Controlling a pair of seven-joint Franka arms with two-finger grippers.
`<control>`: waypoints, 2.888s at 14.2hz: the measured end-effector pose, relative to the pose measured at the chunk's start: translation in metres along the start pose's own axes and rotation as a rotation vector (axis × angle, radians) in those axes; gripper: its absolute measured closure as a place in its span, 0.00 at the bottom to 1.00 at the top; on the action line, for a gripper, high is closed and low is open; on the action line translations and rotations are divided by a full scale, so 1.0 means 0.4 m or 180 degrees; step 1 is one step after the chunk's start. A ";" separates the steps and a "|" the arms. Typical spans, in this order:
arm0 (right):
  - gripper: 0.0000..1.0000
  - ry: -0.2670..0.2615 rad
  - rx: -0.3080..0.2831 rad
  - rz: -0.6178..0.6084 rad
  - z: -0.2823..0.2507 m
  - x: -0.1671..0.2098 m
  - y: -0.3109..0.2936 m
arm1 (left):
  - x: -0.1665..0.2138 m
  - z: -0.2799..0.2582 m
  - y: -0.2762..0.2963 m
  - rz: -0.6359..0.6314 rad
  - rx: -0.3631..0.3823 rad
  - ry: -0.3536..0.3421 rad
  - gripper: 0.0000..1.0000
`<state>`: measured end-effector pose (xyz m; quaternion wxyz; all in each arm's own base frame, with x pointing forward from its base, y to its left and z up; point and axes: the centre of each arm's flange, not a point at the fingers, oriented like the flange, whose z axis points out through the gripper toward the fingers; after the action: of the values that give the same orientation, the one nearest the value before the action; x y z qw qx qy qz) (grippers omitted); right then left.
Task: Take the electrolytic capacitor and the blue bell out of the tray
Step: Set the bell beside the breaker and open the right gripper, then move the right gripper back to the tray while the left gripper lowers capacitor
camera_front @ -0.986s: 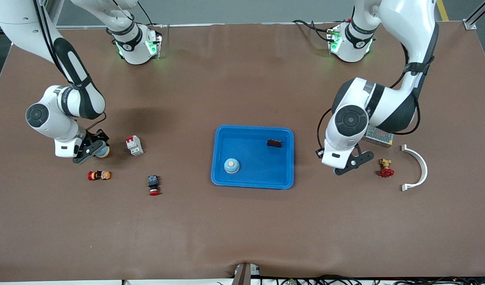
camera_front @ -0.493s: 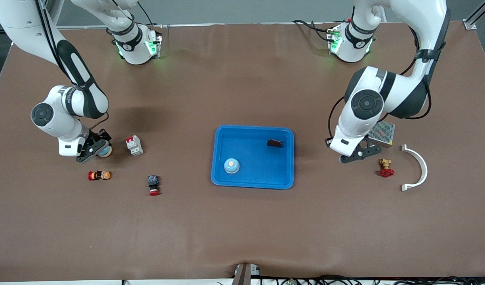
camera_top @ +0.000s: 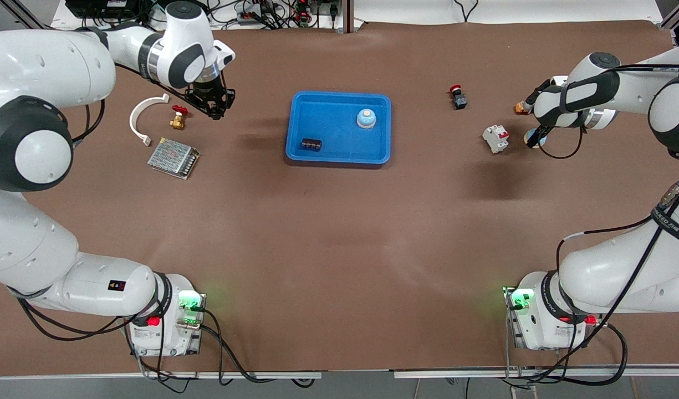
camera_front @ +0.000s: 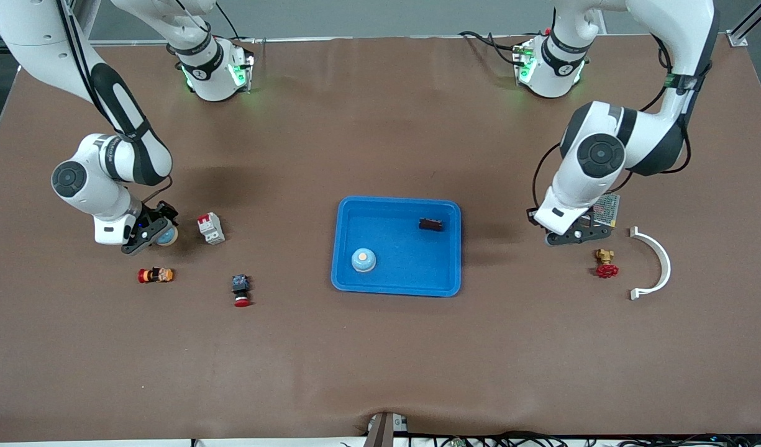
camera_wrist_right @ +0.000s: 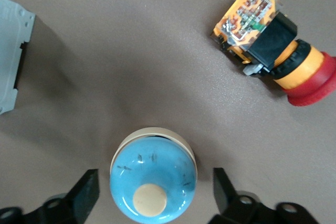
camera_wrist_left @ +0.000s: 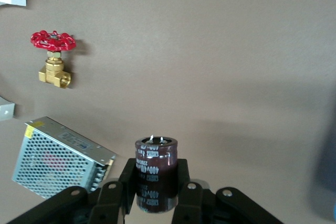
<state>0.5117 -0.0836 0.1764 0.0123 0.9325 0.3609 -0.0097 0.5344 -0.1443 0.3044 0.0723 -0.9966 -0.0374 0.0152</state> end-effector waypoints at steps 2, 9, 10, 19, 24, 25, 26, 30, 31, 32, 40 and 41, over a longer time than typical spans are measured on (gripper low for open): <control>0.00 -0.0003 0.0006 0.0004 -0.008 0.004 0.003 | -0.009 0.009 -0.010 0.0096 -0.0015 -0.0014 0.66; 0.00 -0.0248 0.0393 0.0280 -0.319 0.098 0.116 | -0.061 0.103 -0.014 0.0128 -0.0284 0.0328 0.66; 0.00 -0.0254 0.0400 0.0373 -0.385 0.124 0.129 | -0.069 0.120 -0.027 0.0098 -0.0328 0.0386 0.66; 0.00 -0.0242 0.0187 0.1606 -0.717 0.523 -0.185 | -0.104 0.166 -0.036 0.0086 -0.0420 0.0480 0.66; 0.00 -0.0084 0.0322 0.2200 -0.712 0.635 -0.333 | -0.135 0.209 -0.035 0.0100 -0.0452 0.0463 0.66; 0.00 -0.0051 0.0342 0.2308 -0.702 0.657 -0.360 | -0.137 0.214 -0.035 0.0101 -0.0455 0.0457 0.66; 0.00 -0.0028 0.0337 0.2401 -0.689 0.683 -0.395 | -0.138 0.220 -0.033 0.0102 -0.0465 0.0462 0.66; 0.00 0.0039 0.0323 0.2677 -0.621 0.781 -0.552 | -0.146 0.251 -0.030 0.0102 -0.0510 0.0478 0.66; 0.00 0.0052 0.0325 0.2732 -0.603 0.797 -0.571 | -0.149 0.260 -0.028 0.0103 -0.0529 0.0492 0.66; 0.00 0.0060 0.0326 0.2778 -0.585 0.812 -0.584 | -0.153 0.270 -0.027 0.0102 -0.0547 0.0503 0.66; 0.00 0.0184 0.0337 0.3123 -0.451 0.948 -0.698 | -0.152 0.294 -0.045 0.0097 -0.0565 0.0504 0.66; 0.00 0.0226 0.0347 0.3150 -0.438 0.960 -0.704 | -0.151 0.295 -0.049 0.0091 -0.0564 0.0502 0.66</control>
<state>0.6076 0.3882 0.3365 -0.0457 0.9910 -0.1256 0.0102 0.4685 -0.1127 0.1918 -0.0136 -0.9976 -0.0185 -0.0657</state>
